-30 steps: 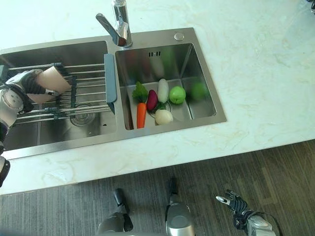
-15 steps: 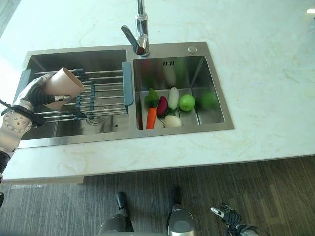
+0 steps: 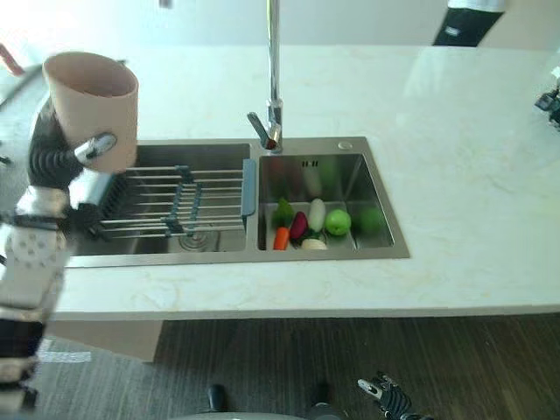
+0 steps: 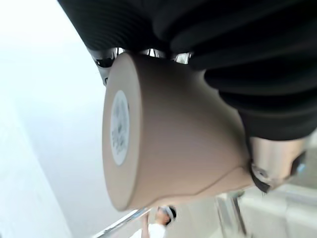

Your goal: Place the dishes in the dishwasher.

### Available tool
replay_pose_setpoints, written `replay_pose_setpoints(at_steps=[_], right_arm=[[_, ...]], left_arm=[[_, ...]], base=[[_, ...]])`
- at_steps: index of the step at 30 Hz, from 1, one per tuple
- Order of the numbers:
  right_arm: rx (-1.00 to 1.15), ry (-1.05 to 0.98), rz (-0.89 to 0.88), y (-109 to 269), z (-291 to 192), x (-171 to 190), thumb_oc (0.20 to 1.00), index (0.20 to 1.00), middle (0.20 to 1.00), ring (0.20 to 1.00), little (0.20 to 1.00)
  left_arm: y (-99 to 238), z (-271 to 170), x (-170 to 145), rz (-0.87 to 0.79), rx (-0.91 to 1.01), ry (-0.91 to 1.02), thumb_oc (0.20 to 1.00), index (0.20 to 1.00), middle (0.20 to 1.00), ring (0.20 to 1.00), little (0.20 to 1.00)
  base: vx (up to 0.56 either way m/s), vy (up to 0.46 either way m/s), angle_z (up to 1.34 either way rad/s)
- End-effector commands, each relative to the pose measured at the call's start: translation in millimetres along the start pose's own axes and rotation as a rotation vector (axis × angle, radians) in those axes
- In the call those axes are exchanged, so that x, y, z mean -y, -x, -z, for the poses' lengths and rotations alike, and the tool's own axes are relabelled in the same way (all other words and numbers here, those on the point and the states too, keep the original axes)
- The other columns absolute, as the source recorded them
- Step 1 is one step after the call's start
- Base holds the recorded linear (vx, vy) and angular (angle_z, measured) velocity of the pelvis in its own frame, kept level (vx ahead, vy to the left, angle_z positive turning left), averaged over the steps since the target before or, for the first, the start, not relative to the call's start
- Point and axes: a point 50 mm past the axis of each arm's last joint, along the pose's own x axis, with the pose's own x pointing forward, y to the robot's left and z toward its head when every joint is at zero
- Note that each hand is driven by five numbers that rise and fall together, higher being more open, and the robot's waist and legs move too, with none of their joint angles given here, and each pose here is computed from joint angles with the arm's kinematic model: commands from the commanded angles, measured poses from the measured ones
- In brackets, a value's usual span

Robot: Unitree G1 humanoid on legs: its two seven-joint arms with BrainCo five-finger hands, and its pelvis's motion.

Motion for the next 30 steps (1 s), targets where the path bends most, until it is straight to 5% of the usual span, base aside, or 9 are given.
replay_pose_setpoints(at_steps=[1, 4, 11, 23, 30], right_arm=[[0.061, -0.024, -0.012, -10.3, -20.6, -13.6, 1.0, 1.0, 1.0, 1.0, 1.0], [0.101, -0.052, 0.015, -15.5, -39.7, -16.0, 1.0, 1.0, 1.0, 1.0, 1.0], [0.24, -0.061, 0.054, -15.0, -74.4, 0.7, 1.0, 1.0, 1.0, 1.0, 1.0], [0.172, -0.136, -0.065, -7.3, -39.2, -30.4, 1.0, 1.0, 1.0, 1.0, 1.0], [0.154, -0.046, -0.176, -10.4, -51.3, -50.2, 1.0, 1.0, 1.0, 1.0, 1.0]], left_arm=[[-11.3, -30.5, -15.8, -0.013, 0.165, 0.087, 0.2, 0.2, 0.2, 0.2, 0.2], [11.7, -23.6, -3.2, 0.031, 0.175, 0.257, 0.2, 0.2, 0.2, 0.2, 0.2], [-4.4, -30.1, 16.2, 0.122, 0.212, 0.43, 0.2, 0.2, 0.2, 0.2, 0.2], [-4.2, -17.4, 56.5, 0.375, 0.115, 0.616, 0.2, 0.2, 0.2, 0.2, 0.2], [-13.1, -21.1, 70.7, 0.362, 0.118, 0.651, 0.2, 0.2, 0.2, 0.2, 0.2]], base=[[-0.16, -0.134, 0.56], [-0.37, -0.052, 1.42], [-0.35, 0.23, 1.2], [-0.26, 0.269, 0.67], [-0.09, -0.046, 0.88]])
